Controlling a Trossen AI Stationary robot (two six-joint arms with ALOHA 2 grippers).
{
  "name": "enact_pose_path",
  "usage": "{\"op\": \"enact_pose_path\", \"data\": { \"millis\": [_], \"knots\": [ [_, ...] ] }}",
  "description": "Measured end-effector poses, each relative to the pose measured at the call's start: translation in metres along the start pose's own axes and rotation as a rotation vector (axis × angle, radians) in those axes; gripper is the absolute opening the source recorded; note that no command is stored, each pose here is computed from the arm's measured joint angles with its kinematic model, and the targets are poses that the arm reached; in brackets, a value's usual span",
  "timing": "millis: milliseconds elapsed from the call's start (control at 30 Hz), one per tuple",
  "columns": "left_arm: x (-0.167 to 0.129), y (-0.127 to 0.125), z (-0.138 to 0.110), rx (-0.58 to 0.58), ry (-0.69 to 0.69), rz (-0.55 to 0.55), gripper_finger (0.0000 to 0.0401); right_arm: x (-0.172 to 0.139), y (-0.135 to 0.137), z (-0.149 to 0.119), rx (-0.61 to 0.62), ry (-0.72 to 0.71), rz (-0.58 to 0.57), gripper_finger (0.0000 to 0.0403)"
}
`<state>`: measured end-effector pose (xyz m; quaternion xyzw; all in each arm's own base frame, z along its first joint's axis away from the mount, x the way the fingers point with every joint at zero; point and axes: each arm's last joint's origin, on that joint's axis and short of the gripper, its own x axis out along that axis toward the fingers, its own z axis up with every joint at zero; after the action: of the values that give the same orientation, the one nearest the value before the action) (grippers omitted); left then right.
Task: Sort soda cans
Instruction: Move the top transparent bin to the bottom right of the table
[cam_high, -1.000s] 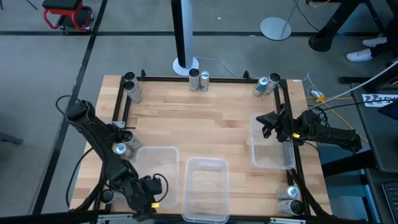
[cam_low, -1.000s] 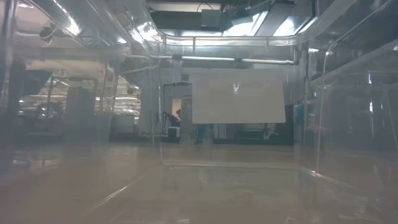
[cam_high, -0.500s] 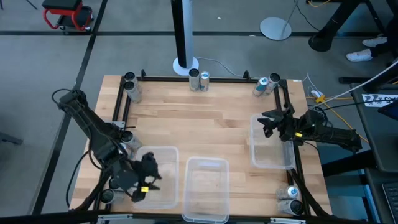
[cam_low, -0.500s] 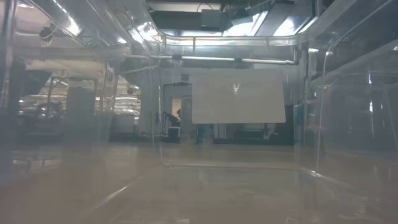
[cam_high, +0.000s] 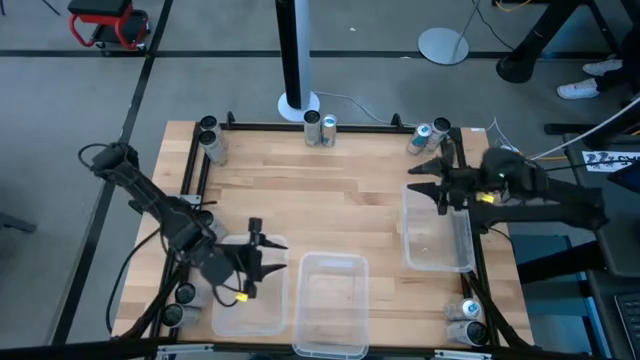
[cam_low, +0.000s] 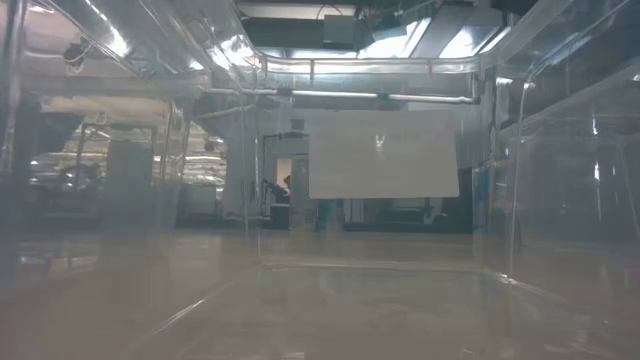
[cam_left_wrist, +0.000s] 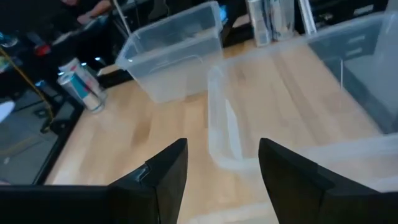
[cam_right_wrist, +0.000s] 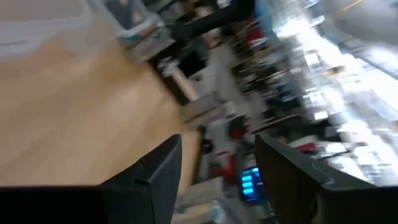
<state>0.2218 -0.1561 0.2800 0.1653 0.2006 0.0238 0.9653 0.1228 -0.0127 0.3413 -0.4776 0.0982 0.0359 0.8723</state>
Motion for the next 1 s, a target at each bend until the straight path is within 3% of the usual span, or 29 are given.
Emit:
{"op": "enact_pose_path", "data": {
  "millis": [167, 333, 600, 900, 1000],
  "knots": [
    [0.006, 0.021, -0.012, -0.027, -0.098, -0.072, 0.0189, 0.019, -0.025, 0.013, 0.035, 0.142, 0.230, 0.0205],
    [0.005, 0.040, -0.021, -0.041, -0.215, -0.069, 0.0189, 0.031, -0.037, 0.021, 0.174, 0.294, 0.403, 0.0205],
    [0.010, 0.050, -0.031, -0.064, -0.253, -0.014, 0.0189, 0.056, -0.009, 0.045, 0.409, 0.431, 0.624, 0.0205],
    [0.017, 0.046, -0.053, -0.091, -0.190, -0.023, 0.0189, 0.048, 0.030, 0.079, 0.777, 0.651, 0.705, 0.0205],
    [0.016, 0.047, -0.050, -0.140, -0.217, -0.019, 0.0189, 0.042, 0.044, 0.092, 0.829, 0.710, 0.717, 0.0205]
  ]
}}
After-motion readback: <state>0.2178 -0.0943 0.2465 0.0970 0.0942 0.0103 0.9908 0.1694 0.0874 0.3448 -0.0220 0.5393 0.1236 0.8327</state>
